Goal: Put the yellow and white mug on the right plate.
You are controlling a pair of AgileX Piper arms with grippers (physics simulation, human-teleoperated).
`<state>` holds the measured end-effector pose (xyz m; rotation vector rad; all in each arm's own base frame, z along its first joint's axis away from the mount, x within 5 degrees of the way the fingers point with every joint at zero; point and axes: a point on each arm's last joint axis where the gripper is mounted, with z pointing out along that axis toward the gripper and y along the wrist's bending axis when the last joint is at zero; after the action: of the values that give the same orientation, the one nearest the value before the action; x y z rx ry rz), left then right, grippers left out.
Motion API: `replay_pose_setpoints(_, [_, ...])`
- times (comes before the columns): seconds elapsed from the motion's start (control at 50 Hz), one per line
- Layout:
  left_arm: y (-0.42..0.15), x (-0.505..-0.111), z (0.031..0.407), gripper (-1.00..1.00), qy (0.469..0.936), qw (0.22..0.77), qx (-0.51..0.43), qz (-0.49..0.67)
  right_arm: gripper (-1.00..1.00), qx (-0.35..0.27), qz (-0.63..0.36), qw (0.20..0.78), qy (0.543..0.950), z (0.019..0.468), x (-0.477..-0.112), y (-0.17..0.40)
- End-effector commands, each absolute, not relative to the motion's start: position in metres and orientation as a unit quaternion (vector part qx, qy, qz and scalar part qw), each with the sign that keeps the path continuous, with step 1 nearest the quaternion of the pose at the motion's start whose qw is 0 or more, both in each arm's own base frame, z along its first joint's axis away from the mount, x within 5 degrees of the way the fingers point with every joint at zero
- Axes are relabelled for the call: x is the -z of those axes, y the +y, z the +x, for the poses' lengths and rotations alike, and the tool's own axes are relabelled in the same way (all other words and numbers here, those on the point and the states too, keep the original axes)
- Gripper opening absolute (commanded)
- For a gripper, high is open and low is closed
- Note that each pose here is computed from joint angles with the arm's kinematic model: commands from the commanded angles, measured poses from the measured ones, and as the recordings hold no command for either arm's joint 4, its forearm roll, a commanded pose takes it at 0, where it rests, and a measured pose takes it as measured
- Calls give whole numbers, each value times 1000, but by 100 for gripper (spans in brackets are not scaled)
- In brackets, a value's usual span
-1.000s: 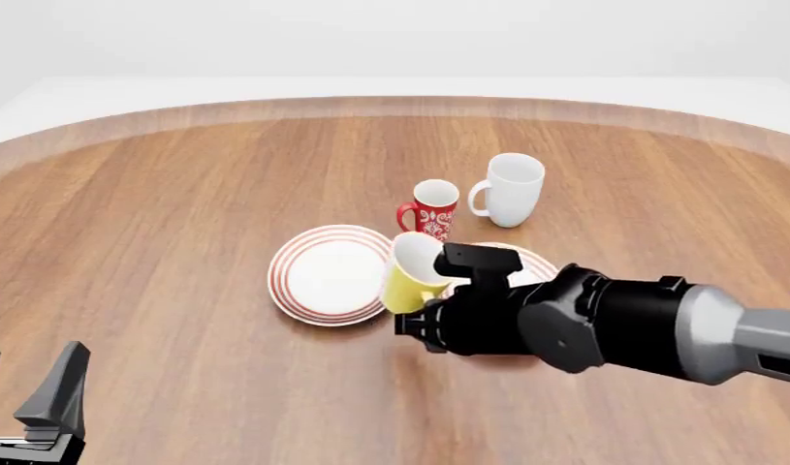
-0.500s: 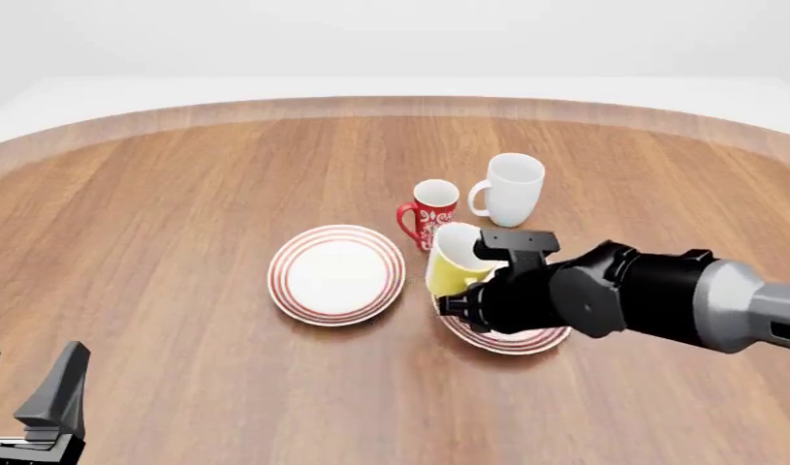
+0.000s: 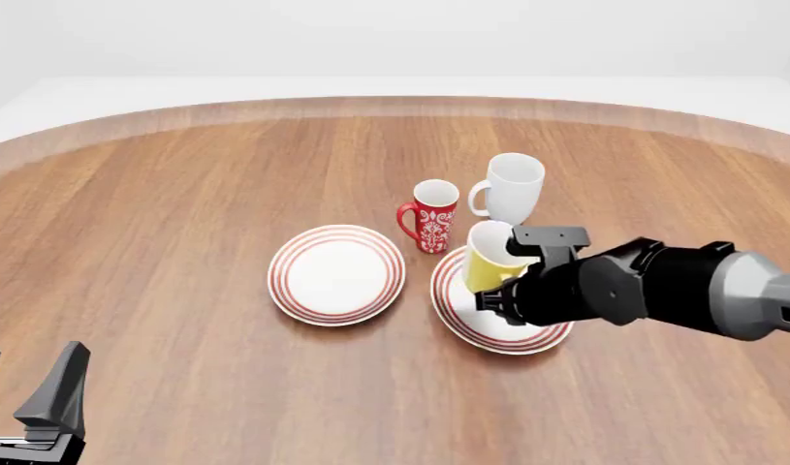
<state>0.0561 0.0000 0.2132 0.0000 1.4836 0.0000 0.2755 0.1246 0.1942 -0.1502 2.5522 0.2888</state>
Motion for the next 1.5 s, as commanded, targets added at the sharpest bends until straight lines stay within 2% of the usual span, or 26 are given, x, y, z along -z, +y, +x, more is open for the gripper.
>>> replay_pose_setpoints(0.02, [0,-213,56,100,676,737,0,0,-100,-96,-58,290,950,283,-191,113])
replay_pose_setpoints(0.72, [0,-213,56,100,676,737,0,0,-100,-99,-56,280,953,287,-165,121])
replay_pose_setpoints(0.74, [0,-213,56,100,676,737,0,0,100,-100,-55,280,953,287,-165,121])
replay_pose_setpoints(1.5, [0,-213,56,100,676,737,0,0,100,-121,-71,296,945,256,-194,128])
